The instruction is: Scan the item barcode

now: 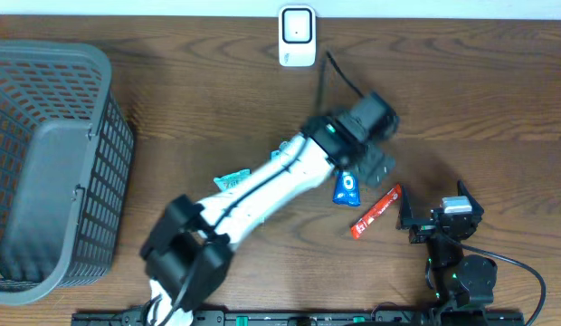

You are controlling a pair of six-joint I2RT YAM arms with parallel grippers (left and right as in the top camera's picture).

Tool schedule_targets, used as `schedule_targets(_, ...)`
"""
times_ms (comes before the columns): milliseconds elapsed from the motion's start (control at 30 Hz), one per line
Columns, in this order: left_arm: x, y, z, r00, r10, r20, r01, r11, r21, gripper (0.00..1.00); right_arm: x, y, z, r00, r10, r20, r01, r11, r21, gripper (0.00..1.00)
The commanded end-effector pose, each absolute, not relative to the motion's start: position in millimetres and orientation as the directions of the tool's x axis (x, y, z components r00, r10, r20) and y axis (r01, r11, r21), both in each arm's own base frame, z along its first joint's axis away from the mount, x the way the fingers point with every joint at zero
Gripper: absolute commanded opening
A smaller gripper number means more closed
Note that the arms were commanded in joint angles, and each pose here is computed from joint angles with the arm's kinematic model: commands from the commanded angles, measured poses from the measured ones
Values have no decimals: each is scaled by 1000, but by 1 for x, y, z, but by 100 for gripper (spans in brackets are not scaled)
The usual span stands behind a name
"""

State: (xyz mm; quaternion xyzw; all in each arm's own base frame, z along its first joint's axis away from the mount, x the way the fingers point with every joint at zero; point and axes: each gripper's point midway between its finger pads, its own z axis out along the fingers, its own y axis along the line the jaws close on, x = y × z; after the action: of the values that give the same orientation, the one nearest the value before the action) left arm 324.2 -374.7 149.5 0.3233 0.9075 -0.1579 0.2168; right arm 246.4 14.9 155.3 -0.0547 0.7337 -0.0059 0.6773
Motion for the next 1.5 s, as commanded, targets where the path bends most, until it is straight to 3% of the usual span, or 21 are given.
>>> schedule_targets(0,351,-360,216,-622,476,-622,661,745,-90,100,246,18,153,-81,-95,-992,-87,992,-88,99)
schedule_targets(167,370,-337,301,-521,427,-740,629,778,6,100,246,18,153,-81,-95,-992,-87,992,-88,99)
schedule_targets(333,382,-287,424,-327,321,-889,452,879,152,100,246,18,154,-81,-95,-992,-86,992,-88,99)
schedule_targets(467,374,-240,524,-109,246,-963,308,930,202,100,246,18,154,-81,-95,-992,-86,992,-88,99)
schedule_targets(633,362,-181,589,44,222,-974,161,961,226,100,246,21,154,-76,-95,-993,-104,991,-86,99)
schedule_targets(833,353,-102,614,51,263,-963,-63,964,260,100,246,24,154,-75,-94,-993,-124,989,-85,99)
schedule_targets(1100,323,-60,606,4,287,-958,-118,951,285,100,242,49,169,-35,24,-999,-261,965,33,99)
schedule_targets(1233,299,-33,591,-25,293,-956,-158,943,293,100,240,58,175,-85,103,-991,-308,943,125,99)
schedule_targets(1467,257,1,571,25,224,-974,-224,951,213,100,247,94,227,-202,35,-979,-498,857,133,99)
